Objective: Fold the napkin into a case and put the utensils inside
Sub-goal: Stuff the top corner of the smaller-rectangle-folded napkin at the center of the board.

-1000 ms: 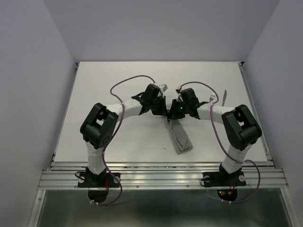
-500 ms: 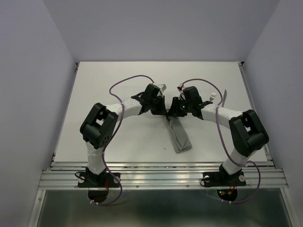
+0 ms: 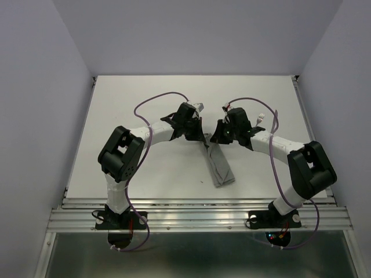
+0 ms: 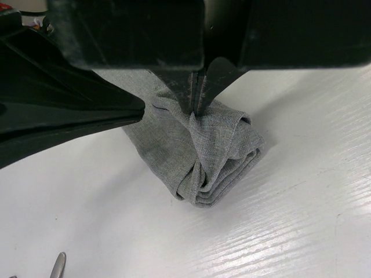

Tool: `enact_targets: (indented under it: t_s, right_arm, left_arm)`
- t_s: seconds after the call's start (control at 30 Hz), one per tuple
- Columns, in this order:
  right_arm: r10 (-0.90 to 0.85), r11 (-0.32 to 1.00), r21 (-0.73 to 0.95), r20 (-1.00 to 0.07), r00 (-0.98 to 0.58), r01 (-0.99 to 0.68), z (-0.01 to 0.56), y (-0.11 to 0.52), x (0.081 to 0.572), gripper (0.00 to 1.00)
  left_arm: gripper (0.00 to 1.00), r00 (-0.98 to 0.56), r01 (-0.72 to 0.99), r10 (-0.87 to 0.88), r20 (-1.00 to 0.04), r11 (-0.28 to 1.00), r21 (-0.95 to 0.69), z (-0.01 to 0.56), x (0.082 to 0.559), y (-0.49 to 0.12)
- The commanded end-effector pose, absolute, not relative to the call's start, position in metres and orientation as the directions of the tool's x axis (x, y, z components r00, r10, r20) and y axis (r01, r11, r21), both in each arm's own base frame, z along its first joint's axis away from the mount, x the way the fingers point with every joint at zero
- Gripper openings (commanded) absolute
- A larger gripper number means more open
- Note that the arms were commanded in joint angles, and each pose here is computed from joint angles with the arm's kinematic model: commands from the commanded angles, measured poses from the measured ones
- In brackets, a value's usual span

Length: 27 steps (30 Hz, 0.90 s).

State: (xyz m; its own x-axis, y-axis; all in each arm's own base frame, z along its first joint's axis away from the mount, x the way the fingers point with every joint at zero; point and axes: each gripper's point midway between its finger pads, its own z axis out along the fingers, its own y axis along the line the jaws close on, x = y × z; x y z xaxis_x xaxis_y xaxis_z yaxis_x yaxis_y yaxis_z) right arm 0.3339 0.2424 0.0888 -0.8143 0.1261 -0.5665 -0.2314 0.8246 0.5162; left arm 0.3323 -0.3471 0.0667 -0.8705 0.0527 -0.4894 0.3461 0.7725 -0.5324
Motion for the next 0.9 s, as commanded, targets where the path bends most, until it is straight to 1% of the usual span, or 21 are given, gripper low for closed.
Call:
enact_targets:
  t_s: [0.0,0.2,0.23,0.33,0.47,0.63,0.77,0.87]
  right_arm:
    - [0.142,0.835,0.511,-0.556,-0.819,-0.202,0.077,0.244,0.338,0.06]
    - [0.127,0.811,0.551,-0.497,-0.858,-0.199,0.059,0.253,0.329,0.05]
    - [0.128,0.798,0.562,-0.510,-0.851,-0.216,0.062,0.257,0.334,0.04]
    - [0.104,0.780,0.581,-0.486,-0.868,-0.232,0.055,0.264,0.333,0.02]
    - [0.109,0.745,0.615,-0.495,-0.862,-0.259,0.061,0.274,0.336,0.02]
    - [0.108,0.731,0.627,-0.493,-0.864,-0.267,0.064,0.282,0.344,0.02]
    - [0.111,0.748,0.622,-0.462,-0.880,-0.232,0.049,0.281,0.346,0.01]
    - [0.113,0.772,0.611,-0.406,-0.907,-0.177,0.023,0.278,0.343,0.01]
  left_arm:
    - [0.00,-0.858,0.370,0.052,-0.511,0.752,-0.545,0.076,0.333,-0.353]
    - [0.00,-0.859,0.370,0.055,-0.510,0.753,-0.543,0.075,0.333,-0.353]
    - [0.00,-0.859,0.370,0.054,-0.508,0.753,-0.545,0.075,0.333,-0.353]
    - [0.00,-0.860,0.372,0.056,-0.507,0.749,-0.549,0.075,0.333,-0.354]
    - [0.00,-0.863,0.372,0.060,-0.502,0.746,-0.552,0.074,0.332,-0.355]
    - [0.00,-0.864,0.371,0.059,-0.500,0.746,-0.553,0.073,0.332,-0.354]
    - [0.00,-0.866,0.374,0.066,-0.495,0.743,-0.556,0.072,0.330,-0.355]
    - [0.00,-0.867,0.375,0.069,-0.494,0.742,-0.555,0.070,0.329,-0.355]
